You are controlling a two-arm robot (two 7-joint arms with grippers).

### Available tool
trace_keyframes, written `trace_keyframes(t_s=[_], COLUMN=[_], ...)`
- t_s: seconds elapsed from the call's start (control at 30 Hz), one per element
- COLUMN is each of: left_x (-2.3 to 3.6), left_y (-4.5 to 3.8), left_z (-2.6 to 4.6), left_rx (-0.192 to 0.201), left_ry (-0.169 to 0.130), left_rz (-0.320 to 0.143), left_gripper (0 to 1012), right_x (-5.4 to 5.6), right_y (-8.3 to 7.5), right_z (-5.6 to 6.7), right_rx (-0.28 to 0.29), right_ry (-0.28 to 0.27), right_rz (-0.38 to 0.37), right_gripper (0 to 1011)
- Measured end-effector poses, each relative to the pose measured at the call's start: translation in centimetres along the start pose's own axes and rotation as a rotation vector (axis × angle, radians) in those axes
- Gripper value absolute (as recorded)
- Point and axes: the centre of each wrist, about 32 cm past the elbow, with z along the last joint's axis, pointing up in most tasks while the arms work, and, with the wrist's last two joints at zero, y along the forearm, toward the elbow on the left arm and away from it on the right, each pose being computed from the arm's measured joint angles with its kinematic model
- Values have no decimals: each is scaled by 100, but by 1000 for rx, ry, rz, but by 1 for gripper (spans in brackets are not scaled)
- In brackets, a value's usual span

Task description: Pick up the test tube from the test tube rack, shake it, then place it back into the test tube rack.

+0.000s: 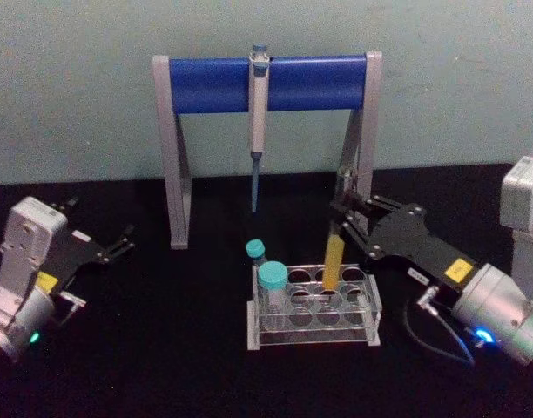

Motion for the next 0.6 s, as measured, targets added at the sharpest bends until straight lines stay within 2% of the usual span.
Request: trace_keyframes(t_s=[0.33,0.6], left_x=[0,0], left_y=[0,0], left_z=[0,0], left_rx=[0,0], left_ry=[0,0], left_rz=[0,0], left_gripper=[1001,1001], right_x=[6,128], right_y=[248,439], right_z=[-14,-14], right_rx=[28,35], right_ry=[5,-16], right_rz=[57,43], right_gripper=[229,229])
